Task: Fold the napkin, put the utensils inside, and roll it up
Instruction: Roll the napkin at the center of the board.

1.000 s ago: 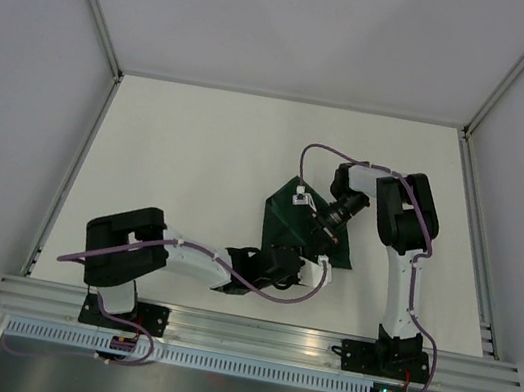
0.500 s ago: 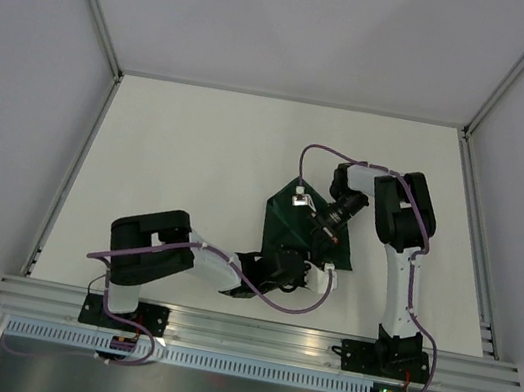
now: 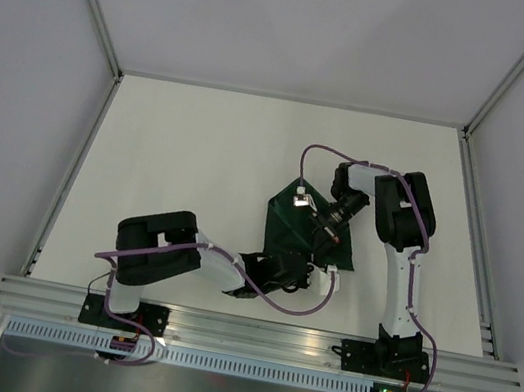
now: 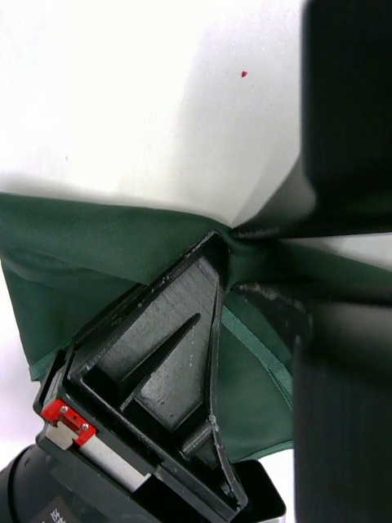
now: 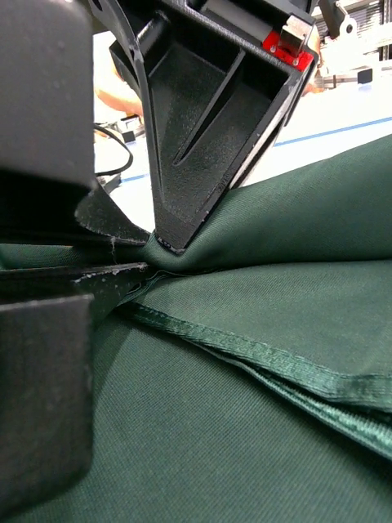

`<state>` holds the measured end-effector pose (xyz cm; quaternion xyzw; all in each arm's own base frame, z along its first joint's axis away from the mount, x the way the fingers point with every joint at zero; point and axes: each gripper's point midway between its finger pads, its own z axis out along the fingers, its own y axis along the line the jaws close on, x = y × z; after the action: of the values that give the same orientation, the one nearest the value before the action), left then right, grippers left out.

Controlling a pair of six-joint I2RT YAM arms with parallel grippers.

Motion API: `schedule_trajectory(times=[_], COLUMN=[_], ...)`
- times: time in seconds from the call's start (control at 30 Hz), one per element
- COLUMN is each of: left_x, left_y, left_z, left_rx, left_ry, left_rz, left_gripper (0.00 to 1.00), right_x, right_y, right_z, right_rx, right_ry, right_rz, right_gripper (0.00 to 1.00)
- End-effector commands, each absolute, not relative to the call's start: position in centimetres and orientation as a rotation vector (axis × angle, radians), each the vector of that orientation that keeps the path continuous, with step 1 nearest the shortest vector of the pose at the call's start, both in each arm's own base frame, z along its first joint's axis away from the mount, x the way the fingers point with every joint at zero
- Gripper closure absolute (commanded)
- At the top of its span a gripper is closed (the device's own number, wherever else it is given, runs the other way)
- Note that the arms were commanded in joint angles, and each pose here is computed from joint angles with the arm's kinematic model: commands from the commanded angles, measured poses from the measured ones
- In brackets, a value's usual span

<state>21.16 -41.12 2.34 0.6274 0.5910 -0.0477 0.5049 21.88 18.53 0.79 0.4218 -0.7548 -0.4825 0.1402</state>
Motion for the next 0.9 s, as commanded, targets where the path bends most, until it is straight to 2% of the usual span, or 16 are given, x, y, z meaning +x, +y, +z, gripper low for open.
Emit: schedule_trajectory(times=[0.0,0.2,0.4,0.53,0.87], left_x=[19.3,18.2,17.3,17.0,16.8], left_y=[-38.8,-38.5,-38.3,-38.2,-38.0], left_z=[-3.1,-4.0,-4.2,-4.2,-4.1], left_rx=[1.662,1.663,1.652,1.658,1.595], left_ry=[1.580,1.676,1.763,1.794,1.912], left_rz=[-0.158,-0.267,-0.395,-0.448,-0.608], left_gripper=[0.83,0.98,0.98,0.98,0.98], right_x=[24.2,24.7,25.5,26.4,32.6], right_y=[16.5,16.8,17.4,17.8,17.0], right_z=[-4.6,-4.0,-1.7,0.0,3.1], right_rx=[1.501,1.512,1.555,1.595,1.623], right_ry=[-2.201,-2.225,-2.273,-2.326,-2.774], right_rz=[-1.200,-1.199,-1.231,-1.232,-1.095], right_gripper=[0.96,0.90,0.62,0.54,0.48])
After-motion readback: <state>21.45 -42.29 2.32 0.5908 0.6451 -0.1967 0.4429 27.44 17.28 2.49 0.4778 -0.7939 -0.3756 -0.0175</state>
